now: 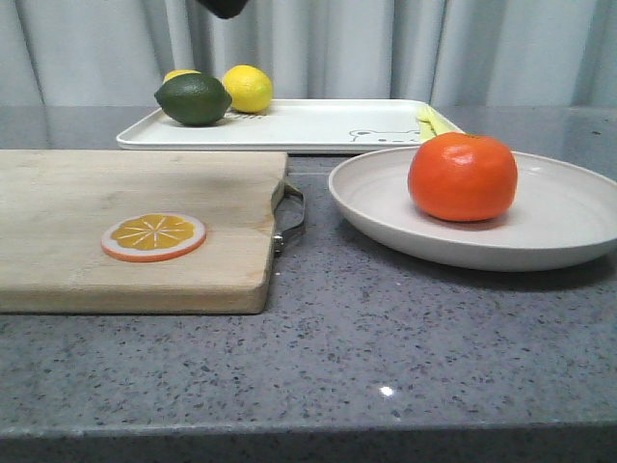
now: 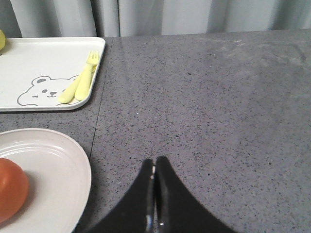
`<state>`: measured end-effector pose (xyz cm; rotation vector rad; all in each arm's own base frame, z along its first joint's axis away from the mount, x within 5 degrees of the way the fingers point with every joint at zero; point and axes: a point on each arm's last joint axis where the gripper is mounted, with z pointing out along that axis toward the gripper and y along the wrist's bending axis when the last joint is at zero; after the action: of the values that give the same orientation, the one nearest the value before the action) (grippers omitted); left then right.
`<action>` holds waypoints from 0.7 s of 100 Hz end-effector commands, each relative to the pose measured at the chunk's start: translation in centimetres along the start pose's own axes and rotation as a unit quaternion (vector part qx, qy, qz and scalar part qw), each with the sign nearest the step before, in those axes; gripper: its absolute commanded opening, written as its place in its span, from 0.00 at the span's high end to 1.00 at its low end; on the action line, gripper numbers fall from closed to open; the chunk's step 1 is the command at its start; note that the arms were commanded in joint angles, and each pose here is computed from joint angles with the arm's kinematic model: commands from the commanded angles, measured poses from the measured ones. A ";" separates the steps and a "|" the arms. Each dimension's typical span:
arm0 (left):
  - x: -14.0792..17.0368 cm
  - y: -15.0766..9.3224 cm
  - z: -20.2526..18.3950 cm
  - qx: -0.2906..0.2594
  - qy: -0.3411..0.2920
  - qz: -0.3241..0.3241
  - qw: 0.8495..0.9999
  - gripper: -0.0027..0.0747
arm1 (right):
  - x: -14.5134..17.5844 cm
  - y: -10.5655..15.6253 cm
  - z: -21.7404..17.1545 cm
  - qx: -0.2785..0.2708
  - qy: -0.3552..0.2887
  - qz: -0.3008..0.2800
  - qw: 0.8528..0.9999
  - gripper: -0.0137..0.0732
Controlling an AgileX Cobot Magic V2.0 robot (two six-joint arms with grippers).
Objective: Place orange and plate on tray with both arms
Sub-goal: 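Open the left gripper to release the orange and withdraw upward, then move the right gripper toward the plate rim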
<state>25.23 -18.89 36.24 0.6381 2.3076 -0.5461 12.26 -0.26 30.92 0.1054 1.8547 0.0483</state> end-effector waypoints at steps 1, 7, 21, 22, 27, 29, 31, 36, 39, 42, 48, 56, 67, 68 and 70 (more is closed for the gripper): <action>0.1 0.0 -2.9 0.001 -0.071 -0.014 0.997 0.99 | -1.8 0.1 -0.2 -0.003 -0.050 -0.002 0.999 0.91; 1.1 0.0 -3.8 -0.001 -0.084 -0.015 0.996 0.99 | -1.8 0.1 -0.2 -0.003 -0.050 -0.002 0.999 0.91; 3.7 0.2 -5.4 -0.002 -0.109 -0.027 0.994 0.99 | -1.8 0.1 -0.2 -0.003 -0.050 -0.002 0.999 0.91; 4.0 0.2 -5.3 -0.003 -0.107 -0.028 0.994 0.99 | -1.8 0.1 -0.2 -0.003 -0.050 -0.002 0.999 0.91; 4.9 0.3 -5.8 -0.003 -0.115 -0.030 0.993 0.99 | -1.8 0.1 -0.2 -0.003 -0.050 -0.002 0.999 0.91; 5.4 0.3 -6.1 -0.003 -0.116 -0.030 0.993 0.99 | -1.8 0.1 -0.2 -0.003 -0.050 -0.002 0.999 0.91; 5.8 0.3 -6.3 -0.004 -0.119 -0.029 0.993 0.99 | -1.8 0.1 -0.2 -0.003 -0.050 -0.002 0.999 0.91; 6.8 0.4 -6.8 -0.004 -0.121 -0.029 0.992 0.99 | -1.8 0.1 -0.2 -0.003 -0.050 -0.002 0.999 0.91; 7.4 0.4 -7.1 -0.004 -0.123 -0.028 0.992 0.99 | -1.8 0.1 -0.2 -0.003 -0.049 -0.002 0.999 0.91; 8.1 0.4 -7.7 -0.003 -0.128 -0.028 0.991 0.99 | -1.8 0.1 -0.2 -0.003 -0.049 -0.002 0.999 0.91; 9.3 0.4 -8.2 -0.003 -0.133 -0.027 0.991 0.99 | -1.8 0.1 -0.2 -0.003 -0.048 -0.002 0.999 0.91; 10.9 0.4 -9.3 -0.002 -0.149 -0.026 0.989 0.99 | -1.7 0.1 -0.2 -0.002 -0.044 -0.002 0.999 0.91; 13.0 0.5 -10.2 -0.001 -0.160 -0.023 0.987 0.99 | -1.6 0.1 -0.2 -0.002 -0.041 -0.002 0.999 0.91; 13.1 0.5 -10.4 0.000 -0.164 -0.023 0.986 0.99 | -1.6 0.1 -0.2 -0.002 -0.041 -0.002 0.999 0.91; 13.5 0.5 -10.5 0.000 -0.166 -0.022 0.986 0.99 | -1.6 0.1 -0.2 -0.002 -0.040 -0.002 0.999 0.91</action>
<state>12.34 -9.59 32.85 0.5094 2.1278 -0.5892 12.23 -0.26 30.80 0.1062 1.8681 0.0478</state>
